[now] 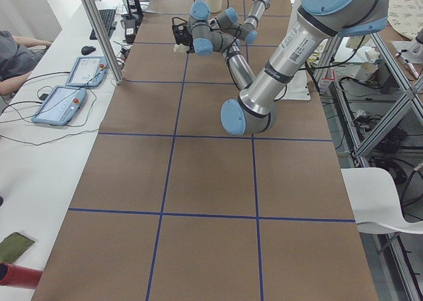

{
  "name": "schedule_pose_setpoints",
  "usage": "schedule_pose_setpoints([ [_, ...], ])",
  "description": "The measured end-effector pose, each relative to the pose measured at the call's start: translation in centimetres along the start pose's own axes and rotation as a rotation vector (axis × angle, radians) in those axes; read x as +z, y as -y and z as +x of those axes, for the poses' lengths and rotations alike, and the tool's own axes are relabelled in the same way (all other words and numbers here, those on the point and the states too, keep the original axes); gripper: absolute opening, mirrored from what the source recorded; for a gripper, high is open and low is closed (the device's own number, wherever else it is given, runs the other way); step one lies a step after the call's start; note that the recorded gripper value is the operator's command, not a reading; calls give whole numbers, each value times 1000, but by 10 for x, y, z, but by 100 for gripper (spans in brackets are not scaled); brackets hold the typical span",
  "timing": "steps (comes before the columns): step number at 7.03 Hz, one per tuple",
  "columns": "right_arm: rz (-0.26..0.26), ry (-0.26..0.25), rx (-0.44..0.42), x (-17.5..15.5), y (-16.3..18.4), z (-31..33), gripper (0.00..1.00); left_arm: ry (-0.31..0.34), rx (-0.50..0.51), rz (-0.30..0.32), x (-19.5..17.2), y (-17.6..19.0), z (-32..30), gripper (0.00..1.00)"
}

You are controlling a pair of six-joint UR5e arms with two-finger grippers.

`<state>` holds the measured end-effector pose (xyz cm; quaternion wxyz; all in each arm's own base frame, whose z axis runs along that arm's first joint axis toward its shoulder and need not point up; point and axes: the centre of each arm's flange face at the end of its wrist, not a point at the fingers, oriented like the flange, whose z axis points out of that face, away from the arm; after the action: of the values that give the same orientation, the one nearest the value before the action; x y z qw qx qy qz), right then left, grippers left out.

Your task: Left arm hands cup to right arm to dump lemon

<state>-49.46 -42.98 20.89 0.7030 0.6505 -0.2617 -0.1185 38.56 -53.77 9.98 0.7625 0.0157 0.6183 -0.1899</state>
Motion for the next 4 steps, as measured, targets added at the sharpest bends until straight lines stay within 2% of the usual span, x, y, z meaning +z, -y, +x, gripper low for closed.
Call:
schedule_pose_setpoints([
  [2, 7, 1, 81, -15, -3, 10, 14, 19, 57, -23, -24, 34, -22, 100],
  [4, 10, -20, 250, -13, -1, 33, 12, 86, 168, -20, -31, 66, -67, 100],
])
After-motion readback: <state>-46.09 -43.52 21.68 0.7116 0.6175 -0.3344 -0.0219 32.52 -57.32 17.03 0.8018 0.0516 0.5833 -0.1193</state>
